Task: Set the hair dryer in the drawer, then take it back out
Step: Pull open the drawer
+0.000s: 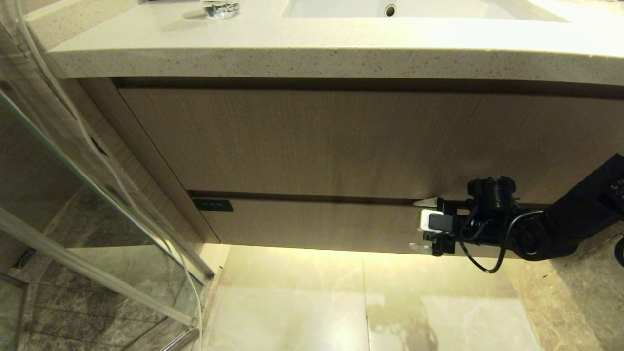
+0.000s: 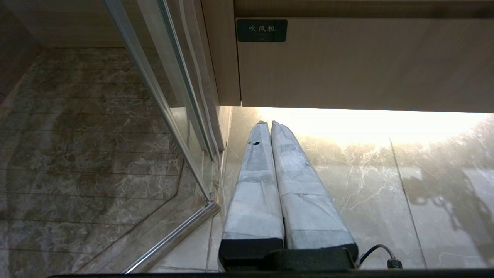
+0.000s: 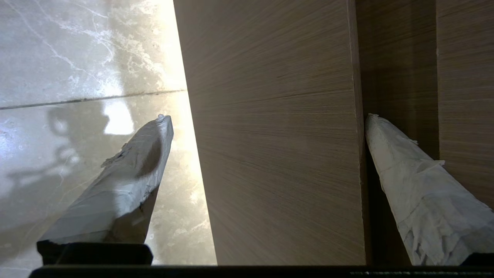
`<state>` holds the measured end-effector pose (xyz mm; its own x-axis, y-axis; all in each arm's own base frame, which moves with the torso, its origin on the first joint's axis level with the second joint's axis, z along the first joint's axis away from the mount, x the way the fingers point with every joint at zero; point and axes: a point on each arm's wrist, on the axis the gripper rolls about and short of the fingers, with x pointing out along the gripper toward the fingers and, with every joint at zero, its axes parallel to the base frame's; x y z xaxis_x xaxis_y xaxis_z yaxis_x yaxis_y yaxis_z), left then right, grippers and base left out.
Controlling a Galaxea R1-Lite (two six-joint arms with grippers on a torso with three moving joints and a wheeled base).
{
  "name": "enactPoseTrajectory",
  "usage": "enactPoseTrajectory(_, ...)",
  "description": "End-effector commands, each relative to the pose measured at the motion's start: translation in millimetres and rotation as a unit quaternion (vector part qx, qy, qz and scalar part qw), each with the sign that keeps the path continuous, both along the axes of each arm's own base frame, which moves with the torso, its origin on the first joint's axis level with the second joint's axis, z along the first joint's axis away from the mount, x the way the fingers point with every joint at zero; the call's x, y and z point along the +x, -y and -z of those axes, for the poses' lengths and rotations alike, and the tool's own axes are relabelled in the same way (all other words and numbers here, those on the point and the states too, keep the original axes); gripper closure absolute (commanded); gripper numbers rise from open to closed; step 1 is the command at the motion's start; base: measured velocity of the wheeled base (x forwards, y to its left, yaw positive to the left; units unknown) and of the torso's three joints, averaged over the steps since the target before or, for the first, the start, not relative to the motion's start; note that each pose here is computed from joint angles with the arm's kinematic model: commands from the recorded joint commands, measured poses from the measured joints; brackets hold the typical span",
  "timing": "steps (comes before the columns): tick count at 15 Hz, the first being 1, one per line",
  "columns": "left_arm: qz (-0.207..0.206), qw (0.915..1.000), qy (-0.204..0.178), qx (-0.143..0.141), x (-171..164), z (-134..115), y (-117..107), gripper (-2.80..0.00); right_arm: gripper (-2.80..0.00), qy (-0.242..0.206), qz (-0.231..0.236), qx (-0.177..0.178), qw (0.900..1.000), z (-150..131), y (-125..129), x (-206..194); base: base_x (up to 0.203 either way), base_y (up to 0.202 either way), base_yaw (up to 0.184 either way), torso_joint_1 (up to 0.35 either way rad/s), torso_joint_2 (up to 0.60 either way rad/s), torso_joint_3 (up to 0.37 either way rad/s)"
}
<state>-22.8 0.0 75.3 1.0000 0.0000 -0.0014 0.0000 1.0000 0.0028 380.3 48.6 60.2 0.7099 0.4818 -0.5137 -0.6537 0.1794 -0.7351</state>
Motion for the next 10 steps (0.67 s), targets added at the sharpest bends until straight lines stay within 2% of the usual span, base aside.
enactPoseTrajectory(1,0.0,1.0,0.0,0.0,0.0,0.0,0.0,0.0,-2.8,-0.013,-0.002,-0.005,1.0,7.4,-1.4,-1.3,0.0,0.0,0.0,0.0,0.0,0.0)
enactPoseTrajectory(5,0.0,1.0,0.0,0.0,0.0,0.0,0.0,0.0,-2.8,-0.045,0.012,-0.015,0.999,9.8,-0.4,-4.6,0.0,0.0,0.0,0.0,0.0,0.0)
enactPoseTrajectory(10,0.0,1.0,0.0,0.0,0.0,0.0,0.0,0.0,-2.8,-0.055,0.023,-0.013,0.998,9.7,0.2,-7.3,0.0,0.0,0.0,0.0,0.0,0.0)
